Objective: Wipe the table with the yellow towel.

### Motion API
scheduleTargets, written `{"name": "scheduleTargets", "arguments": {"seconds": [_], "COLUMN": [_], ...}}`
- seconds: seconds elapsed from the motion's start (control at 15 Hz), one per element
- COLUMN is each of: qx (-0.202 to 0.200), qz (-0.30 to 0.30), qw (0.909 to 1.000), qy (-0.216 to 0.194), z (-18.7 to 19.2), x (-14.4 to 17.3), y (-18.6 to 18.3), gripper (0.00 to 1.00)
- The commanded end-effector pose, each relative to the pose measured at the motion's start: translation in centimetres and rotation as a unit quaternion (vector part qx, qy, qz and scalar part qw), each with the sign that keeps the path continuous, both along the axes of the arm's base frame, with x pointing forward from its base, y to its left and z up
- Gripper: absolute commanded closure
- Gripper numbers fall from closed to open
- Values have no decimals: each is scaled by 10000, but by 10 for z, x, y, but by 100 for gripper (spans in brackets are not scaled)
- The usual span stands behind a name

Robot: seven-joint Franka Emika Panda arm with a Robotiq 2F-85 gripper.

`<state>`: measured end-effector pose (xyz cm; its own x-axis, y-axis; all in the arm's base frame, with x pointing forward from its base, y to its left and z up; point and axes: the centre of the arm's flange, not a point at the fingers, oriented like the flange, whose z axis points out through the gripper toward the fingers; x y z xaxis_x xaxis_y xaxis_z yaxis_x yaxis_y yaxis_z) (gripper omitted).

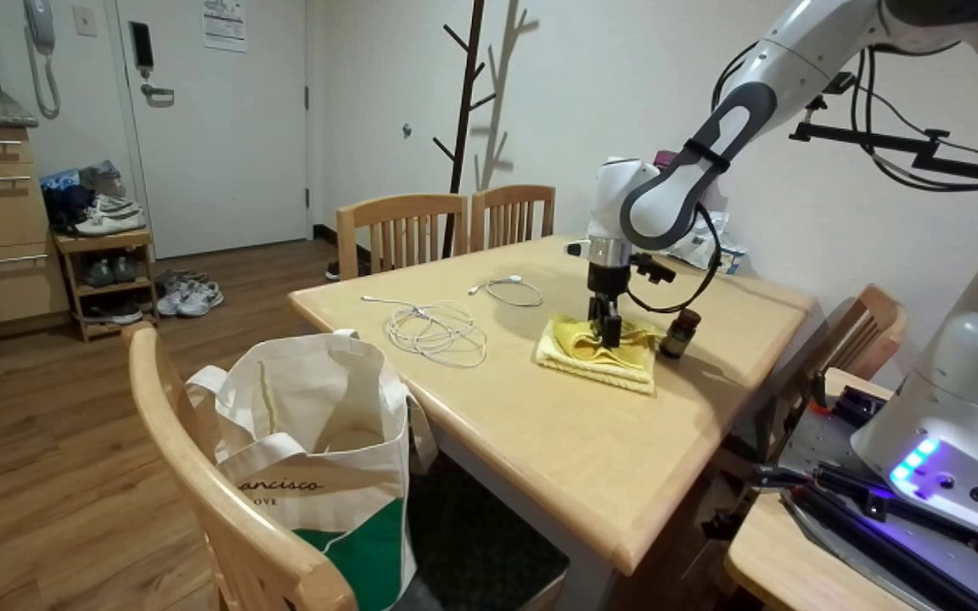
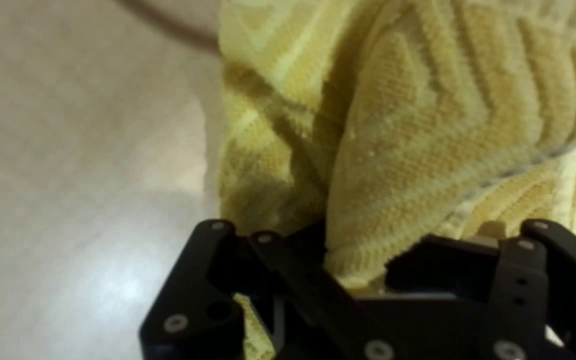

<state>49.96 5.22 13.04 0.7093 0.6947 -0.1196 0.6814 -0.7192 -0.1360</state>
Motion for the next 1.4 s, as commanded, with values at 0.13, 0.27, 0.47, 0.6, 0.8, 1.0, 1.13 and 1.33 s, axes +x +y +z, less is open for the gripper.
{"name": "scheduleTargets", "arguments": {"seconds": [0.13, 0.27, 0.47, 0.6, 0.8, 1.0, 1.13, 1.33], "qx": [350, 472, 632, 657, 426, 208, 36, -154], "qz": [45, 72, 225, 428, 627, 667, 574, 123], "qw": [9960, 9957, 9964, 9966, 9967, 9955, 9947, 9938], "qy": [827, 796, 519, 246, -293, -647, -853, -1098], "z": [-6, -11, -17, -18, -15, 0, 9, 19], "x": [-57, -59, -47, -40, -17, 14, 37, 71], "y": [-12, -12, -10, -8, -7, -14, -33, -78], "gripper": [94, 94, 94, 94, 94, 94, 94, 94]}}
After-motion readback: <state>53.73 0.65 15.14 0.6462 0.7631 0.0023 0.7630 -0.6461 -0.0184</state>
